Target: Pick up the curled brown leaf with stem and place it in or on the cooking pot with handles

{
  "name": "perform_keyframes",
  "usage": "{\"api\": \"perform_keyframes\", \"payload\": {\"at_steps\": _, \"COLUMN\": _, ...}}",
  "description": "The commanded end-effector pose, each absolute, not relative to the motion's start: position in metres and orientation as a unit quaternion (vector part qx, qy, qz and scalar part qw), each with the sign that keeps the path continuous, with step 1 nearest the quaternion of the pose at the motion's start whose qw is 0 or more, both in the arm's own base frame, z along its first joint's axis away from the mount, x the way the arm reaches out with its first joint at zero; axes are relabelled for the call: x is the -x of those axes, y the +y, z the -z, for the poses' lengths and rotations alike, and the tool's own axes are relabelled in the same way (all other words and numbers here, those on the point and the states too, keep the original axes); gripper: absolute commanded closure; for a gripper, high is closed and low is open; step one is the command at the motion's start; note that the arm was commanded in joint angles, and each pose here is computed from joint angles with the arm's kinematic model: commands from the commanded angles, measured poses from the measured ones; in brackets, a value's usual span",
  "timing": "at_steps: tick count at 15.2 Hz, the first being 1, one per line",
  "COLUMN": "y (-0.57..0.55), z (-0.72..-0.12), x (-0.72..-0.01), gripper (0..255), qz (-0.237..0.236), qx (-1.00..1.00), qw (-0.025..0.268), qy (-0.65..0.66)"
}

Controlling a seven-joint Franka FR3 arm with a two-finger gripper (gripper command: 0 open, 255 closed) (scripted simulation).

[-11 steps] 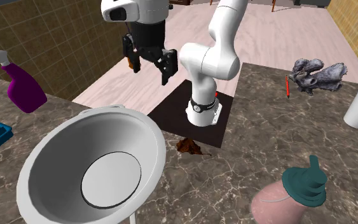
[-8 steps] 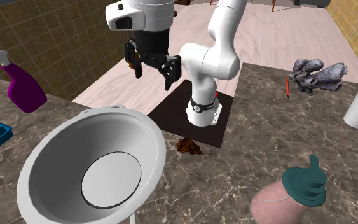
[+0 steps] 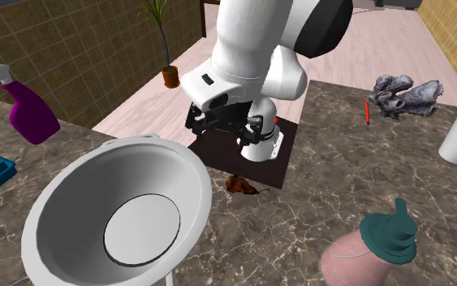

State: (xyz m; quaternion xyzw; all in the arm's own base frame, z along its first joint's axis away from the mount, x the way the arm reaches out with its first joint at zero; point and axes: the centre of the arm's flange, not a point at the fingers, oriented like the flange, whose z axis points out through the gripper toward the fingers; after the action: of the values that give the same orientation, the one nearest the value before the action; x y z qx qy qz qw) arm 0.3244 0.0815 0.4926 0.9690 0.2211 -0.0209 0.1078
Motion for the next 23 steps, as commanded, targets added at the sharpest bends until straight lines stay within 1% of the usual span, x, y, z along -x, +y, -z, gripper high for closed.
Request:
{"api": "perform_keyframes", "payload": {"at_steps": 1, "y": 0.105, "z": -0.475, "x": -0.325, "gripper": 0, "qz": 0.022, "qx": -0.957, "qw": 0.119, "qy": 0.262}}
{"api": "perform_keyframes", "payload": {"at_steps": 9, "y": 0.187, "z": -0.396, "x": -0.302, "gripper": 0, "qz": 0.028, "qx": -0.894, "qw": 0.161, "qy": 0.416}}
{"api": "perform_keyframes", "payload": {"at_steps": 17, "y": 0.175, "z": -0.358, "x": -0.305, "gripper": 0, "qz": 0.028, "qx": -0.894, "qw": 0.161, "qy": 0.416}}
{"api": "perform_keyframes", "payload": {"at_steps": 23, "y": 0.175, "z": -0.358, "x": -0.305, "gripper": 0, "qz": 0.028, "qx": -0.894, "qw": 0.161, "qy": 0.416}}
